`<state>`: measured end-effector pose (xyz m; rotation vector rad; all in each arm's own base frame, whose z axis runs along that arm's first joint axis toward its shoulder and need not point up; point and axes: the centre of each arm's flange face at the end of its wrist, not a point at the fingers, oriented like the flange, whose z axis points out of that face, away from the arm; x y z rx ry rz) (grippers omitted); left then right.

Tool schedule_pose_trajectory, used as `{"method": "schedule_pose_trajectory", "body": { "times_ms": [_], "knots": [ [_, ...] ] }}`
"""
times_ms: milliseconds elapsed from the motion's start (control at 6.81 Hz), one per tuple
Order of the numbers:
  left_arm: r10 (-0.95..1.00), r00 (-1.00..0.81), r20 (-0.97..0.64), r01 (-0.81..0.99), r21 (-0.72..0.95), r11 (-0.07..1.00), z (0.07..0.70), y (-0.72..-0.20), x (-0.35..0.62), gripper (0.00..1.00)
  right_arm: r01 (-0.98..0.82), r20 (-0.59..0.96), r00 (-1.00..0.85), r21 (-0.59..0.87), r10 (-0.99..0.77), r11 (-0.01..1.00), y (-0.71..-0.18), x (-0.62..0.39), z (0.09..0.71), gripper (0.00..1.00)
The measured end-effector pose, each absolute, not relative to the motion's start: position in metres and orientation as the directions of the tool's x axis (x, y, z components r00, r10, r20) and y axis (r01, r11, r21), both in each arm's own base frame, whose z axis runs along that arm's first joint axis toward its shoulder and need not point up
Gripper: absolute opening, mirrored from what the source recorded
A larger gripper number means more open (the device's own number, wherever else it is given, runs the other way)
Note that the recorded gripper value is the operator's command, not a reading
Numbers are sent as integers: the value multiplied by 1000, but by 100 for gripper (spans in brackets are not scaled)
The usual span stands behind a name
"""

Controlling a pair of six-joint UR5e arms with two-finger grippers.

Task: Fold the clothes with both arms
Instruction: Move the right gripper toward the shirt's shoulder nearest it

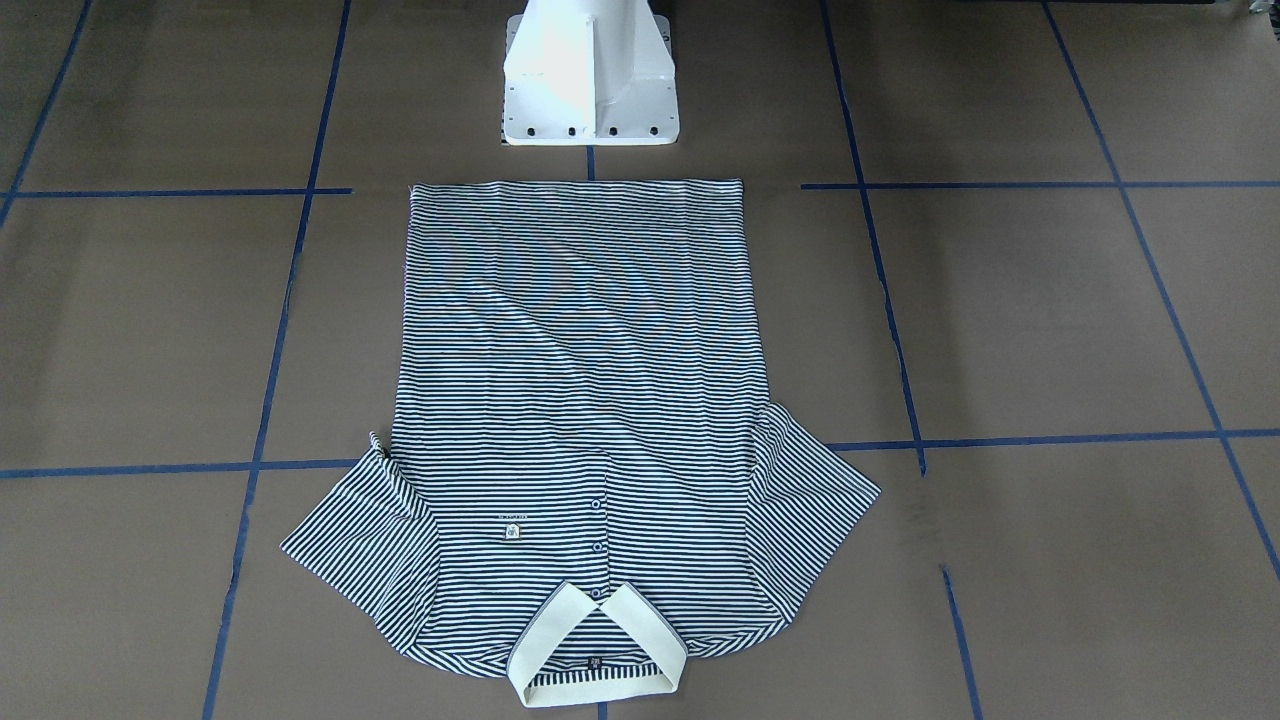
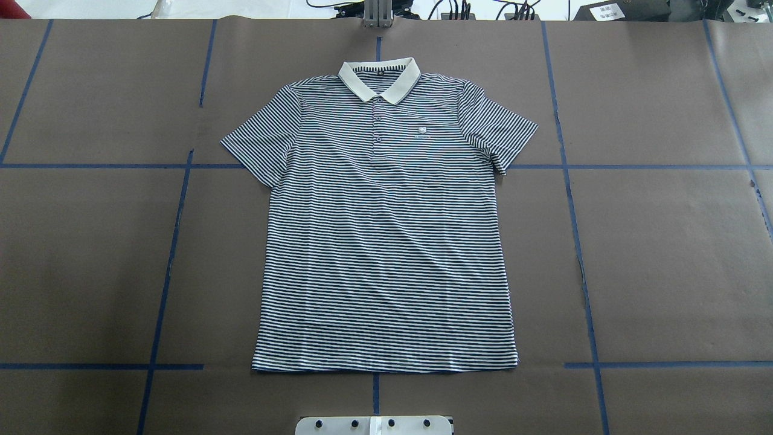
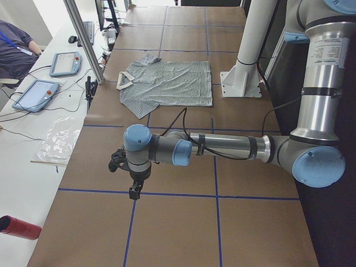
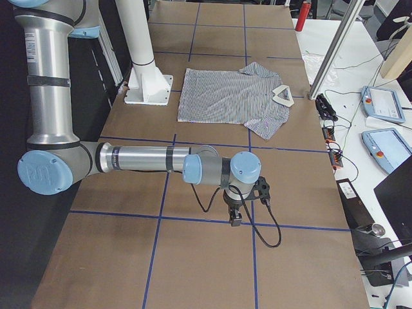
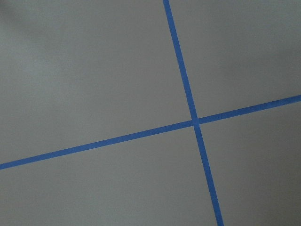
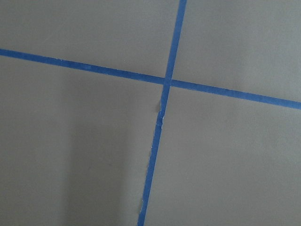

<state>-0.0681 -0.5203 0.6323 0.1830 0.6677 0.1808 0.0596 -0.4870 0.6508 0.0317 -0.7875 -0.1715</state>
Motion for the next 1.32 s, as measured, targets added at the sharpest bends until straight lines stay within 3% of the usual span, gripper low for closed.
{"method": "schedule_pose_trajectory", "body": {
  "times_ms": [441, 735, 1028, 1322],
  "knots": [
    [256, 767, -589, -107, 275, 955, 606, -522, -67, 100, 131, 705, 682, 144, -195, 981, -513, 53, 618, 100],
    [315, 761, -566, -113, 364, 925, 575, -530, -62, 100, 174, 716, 640, 217, -278, 960, -562, 11, 575, 100],
    [384, 754, -533, -116, 466, 877, 567, -534, -54, 100, 208, 739, 552, 326, -385, 922, -640, -79, 516, 100],
    [333, 759, -560, -55, 454, 889, 562, -541, -51, 100, 152, 771, 551, 283, -318, 947, -683, -202, 465, 99]
  ]
}}
